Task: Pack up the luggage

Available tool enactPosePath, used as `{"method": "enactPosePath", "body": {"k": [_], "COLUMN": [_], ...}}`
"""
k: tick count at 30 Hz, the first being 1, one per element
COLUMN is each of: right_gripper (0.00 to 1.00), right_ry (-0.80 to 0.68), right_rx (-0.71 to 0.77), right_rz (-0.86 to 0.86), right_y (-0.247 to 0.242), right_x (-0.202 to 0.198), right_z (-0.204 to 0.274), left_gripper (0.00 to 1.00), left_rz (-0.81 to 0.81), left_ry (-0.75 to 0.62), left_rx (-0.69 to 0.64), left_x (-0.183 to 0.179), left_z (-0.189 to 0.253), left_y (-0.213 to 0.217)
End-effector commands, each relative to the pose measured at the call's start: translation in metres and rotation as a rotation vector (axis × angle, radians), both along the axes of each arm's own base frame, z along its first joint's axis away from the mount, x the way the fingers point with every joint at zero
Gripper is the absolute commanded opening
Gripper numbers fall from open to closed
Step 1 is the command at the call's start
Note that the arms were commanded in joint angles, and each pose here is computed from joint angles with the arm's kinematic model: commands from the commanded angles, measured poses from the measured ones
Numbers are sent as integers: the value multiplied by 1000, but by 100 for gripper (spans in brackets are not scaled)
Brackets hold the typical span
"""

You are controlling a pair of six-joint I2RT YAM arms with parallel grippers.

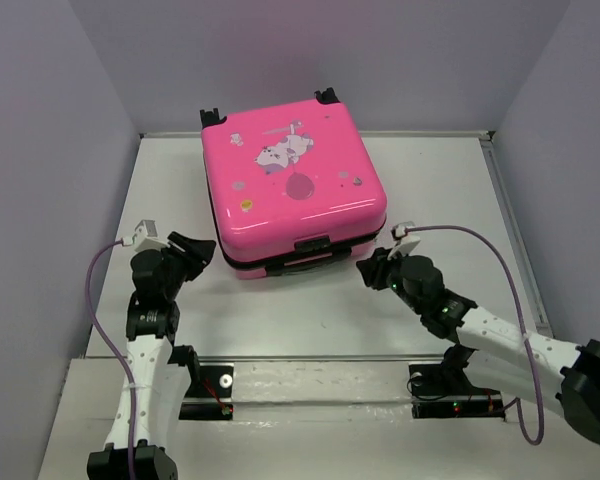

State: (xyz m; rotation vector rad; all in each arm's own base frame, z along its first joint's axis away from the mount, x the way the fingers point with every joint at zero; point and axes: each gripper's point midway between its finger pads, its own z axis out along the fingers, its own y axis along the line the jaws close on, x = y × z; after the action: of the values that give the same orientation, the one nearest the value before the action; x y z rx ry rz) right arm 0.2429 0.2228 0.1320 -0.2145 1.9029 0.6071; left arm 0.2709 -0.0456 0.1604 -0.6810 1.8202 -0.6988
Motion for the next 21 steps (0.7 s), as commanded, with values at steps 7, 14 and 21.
{"method": "enactPosePath", "body": {"k": [7, 14, 21], "right_gripper": [43, 51, 51], "right_ry": [1, -36, -99], "right_rx": [209, 166, 76], "right_rz": [-69, 143, 81], "right_y": [-69, -44, -53], "right_x": [42, 46, 74], "right_z": [18, 14, 14], "left_gripper": [44, 43, 40], "left_rz": [-107, -128, -133], "left_ry": [5, 26, 38], "left_rx": [-50, -58, -57], "left_x": [0, -2, -2], "left_z": [-7, -12, -15], "left_y": [-22, -27, -29]}}
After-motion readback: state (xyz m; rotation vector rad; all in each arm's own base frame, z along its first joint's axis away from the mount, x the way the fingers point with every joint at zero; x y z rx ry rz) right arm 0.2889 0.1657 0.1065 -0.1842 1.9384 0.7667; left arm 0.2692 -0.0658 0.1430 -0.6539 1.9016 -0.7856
